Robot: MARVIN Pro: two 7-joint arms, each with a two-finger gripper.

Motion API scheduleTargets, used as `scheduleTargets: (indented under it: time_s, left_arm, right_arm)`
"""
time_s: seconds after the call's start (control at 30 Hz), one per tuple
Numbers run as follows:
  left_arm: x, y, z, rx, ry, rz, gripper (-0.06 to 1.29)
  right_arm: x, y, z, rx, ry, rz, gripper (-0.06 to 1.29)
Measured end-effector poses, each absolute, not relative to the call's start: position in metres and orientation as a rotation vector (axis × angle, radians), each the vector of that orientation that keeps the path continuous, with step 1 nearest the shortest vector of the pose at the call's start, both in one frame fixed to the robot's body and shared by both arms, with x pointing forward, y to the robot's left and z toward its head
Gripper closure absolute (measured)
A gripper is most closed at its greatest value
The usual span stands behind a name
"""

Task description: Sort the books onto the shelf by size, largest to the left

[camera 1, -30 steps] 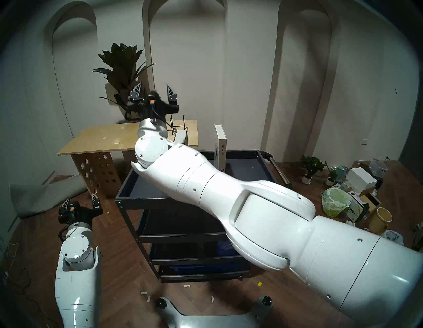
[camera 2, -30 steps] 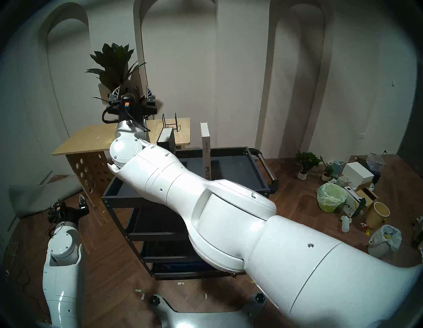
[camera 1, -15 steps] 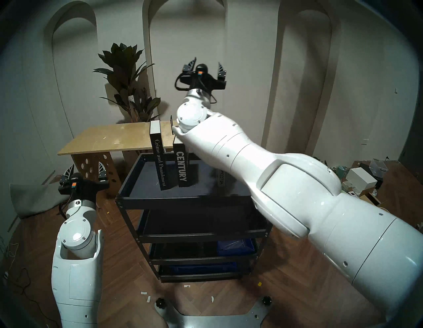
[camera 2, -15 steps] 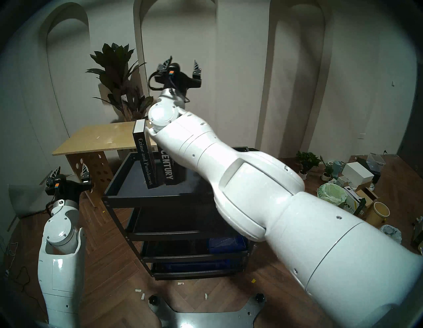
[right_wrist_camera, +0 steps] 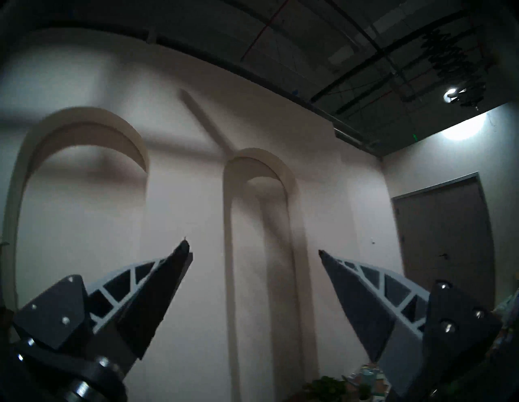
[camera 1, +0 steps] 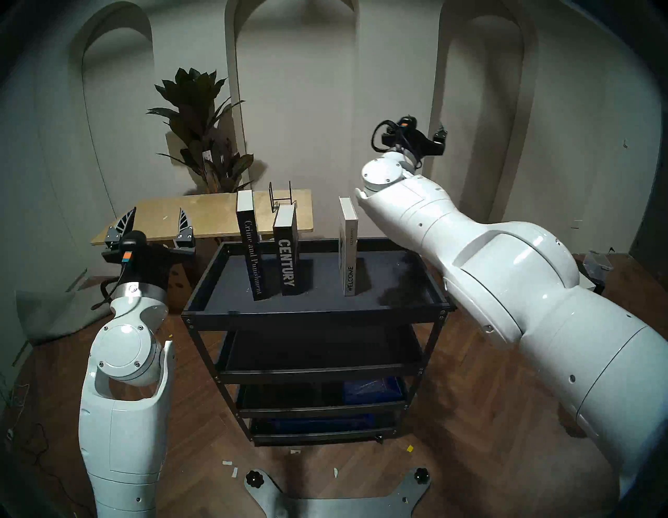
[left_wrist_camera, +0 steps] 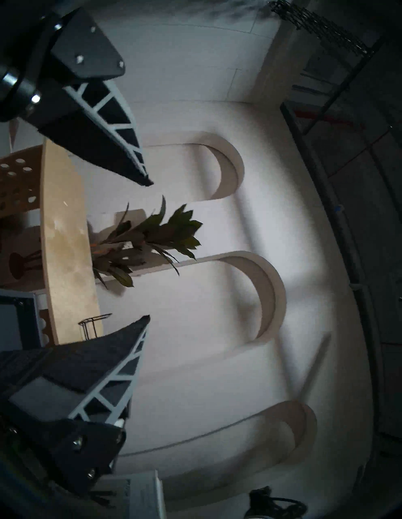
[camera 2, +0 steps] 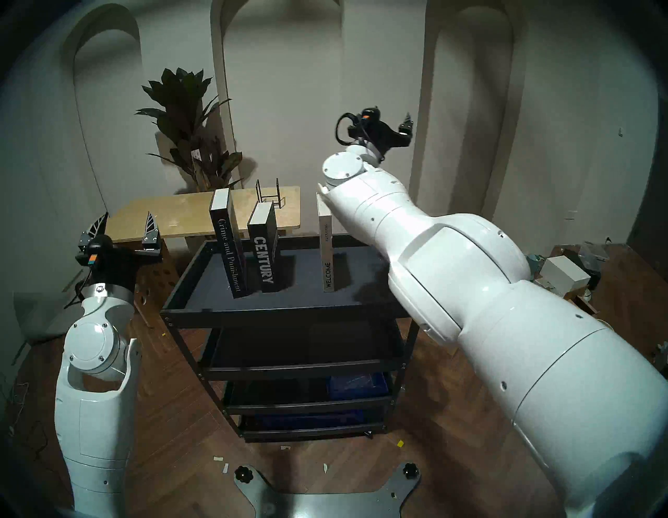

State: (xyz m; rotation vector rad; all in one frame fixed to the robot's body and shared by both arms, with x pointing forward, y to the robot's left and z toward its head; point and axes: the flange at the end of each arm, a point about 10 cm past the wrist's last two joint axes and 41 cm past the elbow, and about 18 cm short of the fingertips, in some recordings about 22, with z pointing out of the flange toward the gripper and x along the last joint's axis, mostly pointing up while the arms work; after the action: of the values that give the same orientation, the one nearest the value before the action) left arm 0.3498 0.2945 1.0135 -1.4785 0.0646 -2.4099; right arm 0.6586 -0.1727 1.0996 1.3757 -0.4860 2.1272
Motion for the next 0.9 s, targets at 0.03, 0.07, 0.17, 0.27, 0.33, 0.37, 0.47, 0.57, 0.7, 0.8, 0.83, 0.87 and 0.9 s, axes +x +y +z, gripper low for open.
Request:
scheduleTargets:
  time_s: [0.03, 0.07, 0.17, 0.27, 0.33, 0.37, 0.47, 0.57, 0.7, 0.8, 0.83, 0.87, 0.9]
  left_arm:
    - [0.349, 0.289, 1.017, -1.472, 0.078, -2.428, -0.01]
    - [0.348, 0.284, 1.021, -1.465, 0.092, -2.447, -0.01]
    - [0.344, 0.266, 1.033, -1.444, 0.139, -2.508, -0.01]
    - [0.339, 0.251, 1.042, -1.430, 0.177, -2.559, -0.01]
    - [0.336, 0.239, 1.048, -1.429, 0.204, -2.595, -0.01]
    - [0.333, 0.230, 1.053, -1.433, 0.228, -2.625, -0.01]
    - [0.328, 0.213, 1.058, -1.451, 0.272, -2.671, -0.01]
    - [0.322, 0.190, 1.061, -1.505, 0.341, -2.723, -0.01]
    - [0.319, 0.170, 1.058, -1.582, 0.410, -2.750, -0.01]
    - [0.317, 0.155, 1.054, -1.650, 0.468, -2.759, -0.01]
    - [0.316, 0.150, 1.053, -1.674, 0.488, -2.760, -0.01]
    - [0.316, 0.146, 1.051, -1.698, 0.509, -2.759, -0.01]
    - [0.316, 0.142, 1.050, -1.715, 0.524, -2.759, -0.01]
  right_arm:
    - [0.659, -0.183, 1.096, 1.377, -0.487, 2.096, 0.02]
    - [0.660, -0.194, 1.092, 1.378, -0.488, 2.066, 0.02]
    - [0.659, -0.228, 1.079, 1.380, -0.488, 1.969, 0.02]
    - [0.658, -0.254, 1.071, 1.379, -0.488, 1.902, 0.02]
    - [0.656, -0.272, 1.065, 1.380, -0.485, 1.858, 0.02]
    - [0.655, -0.287, 1.061, 1.382, -0.482, 1.830, 0.02]
    - [0.652, -0.311, 1.055, 1.385, -0.479, 1.790, 0.02]
    - [0.647, -0.342, 1.046, 1.398, -0.476, 1.749, 0.02]
    - [0.644, -0.361, 1.038, 1.417, -0.475, 1.742, 0.02]
    - [0.643, -0.370, 1.033, 1.428, -0.458, 1.749, 0.02]
    - [0.643, -0.372, 1.032, 1.432, -0.450, 1.753, 0.02]
    - [0.642, -0.374, 1.031, 1.436, -0.442, 1.758, 0.02]
    - [0.642, -0.375, 1.030, 1.439, -0.436, 1.762, 0.02]
